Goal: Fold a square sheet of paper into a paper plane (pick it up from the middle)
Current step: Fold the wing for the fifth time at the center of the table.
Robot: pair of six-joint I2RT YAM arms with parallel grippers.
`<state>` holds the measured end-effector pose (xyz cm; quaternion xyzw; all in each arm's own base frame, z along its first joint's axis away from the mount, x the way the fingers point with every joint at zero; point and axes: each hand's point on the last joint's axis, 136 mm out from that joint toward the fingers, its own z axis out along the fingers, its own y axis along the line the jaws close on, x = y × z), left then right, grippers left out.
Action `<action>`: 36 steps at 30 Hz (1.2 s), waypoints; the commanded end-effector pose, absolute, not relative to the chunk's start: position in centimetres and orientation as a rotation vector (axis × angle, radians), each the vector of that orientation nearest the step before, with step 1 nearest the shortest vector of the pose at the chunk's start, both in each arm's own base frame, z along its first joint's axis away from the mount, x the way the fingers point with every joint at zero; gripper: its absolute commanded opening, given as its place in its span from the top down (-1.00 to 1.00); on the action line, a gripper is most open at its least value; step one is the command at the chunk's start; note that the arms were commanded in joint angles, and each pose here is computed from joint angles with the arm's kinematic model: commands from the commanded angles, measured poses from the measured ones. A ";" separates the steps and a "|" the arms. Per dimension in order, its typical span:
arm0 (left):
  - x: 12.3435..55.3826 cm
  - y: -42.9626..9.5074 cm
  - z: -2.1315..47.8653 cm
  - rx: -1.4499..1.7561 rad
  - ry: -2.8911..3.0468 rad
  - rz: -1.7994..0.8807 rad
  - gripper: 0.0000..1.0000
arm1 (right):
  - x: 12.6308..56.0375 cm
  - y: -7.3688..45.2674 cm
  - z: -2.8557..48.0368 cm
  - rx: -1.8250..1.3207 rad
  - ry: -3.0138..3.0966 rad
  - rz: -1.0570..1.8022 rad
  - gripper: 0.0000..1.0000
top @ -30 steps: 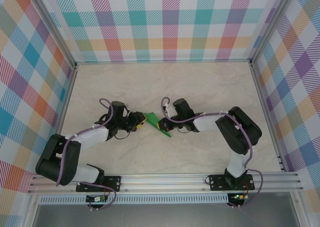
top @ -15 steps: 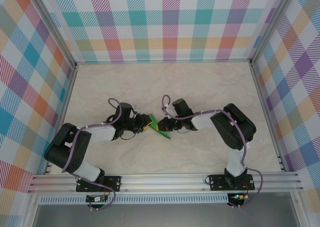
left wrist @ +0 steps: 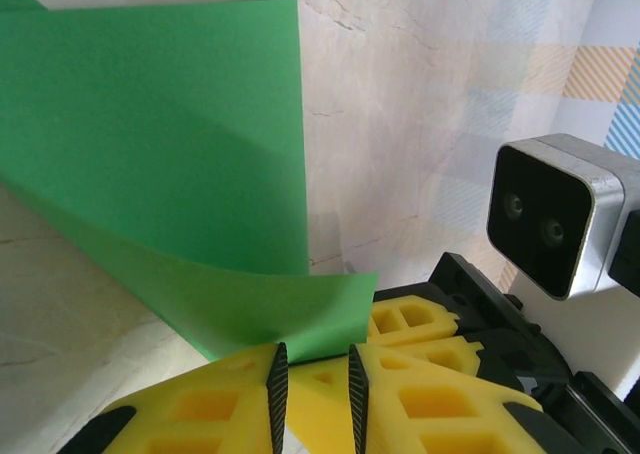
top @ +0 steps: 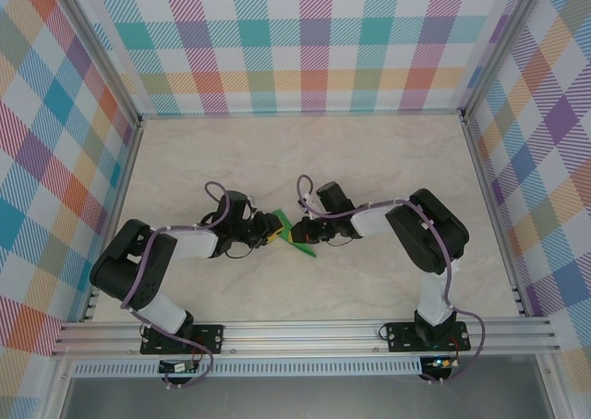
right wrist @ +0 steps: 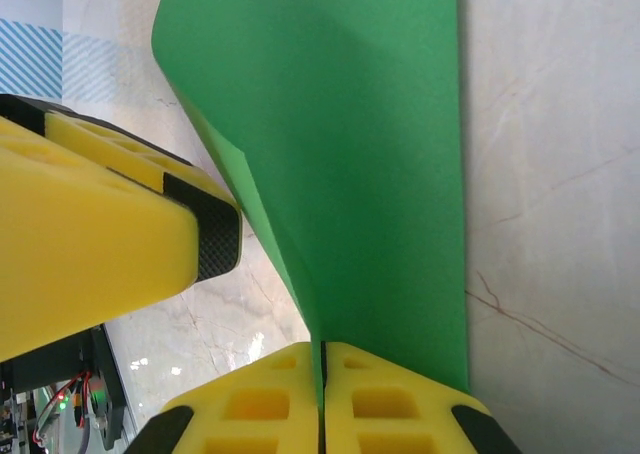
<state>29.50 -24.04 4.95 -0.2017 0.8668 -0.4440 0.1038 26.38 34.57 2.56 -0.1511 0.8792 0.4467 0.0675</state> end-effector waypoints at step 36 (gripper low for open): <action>31.1 -25.4 4.5 -0.476 2.601 -1.252 0.60 | 25.4 32.5 3.7 -0.706 2.680 1.145 0.49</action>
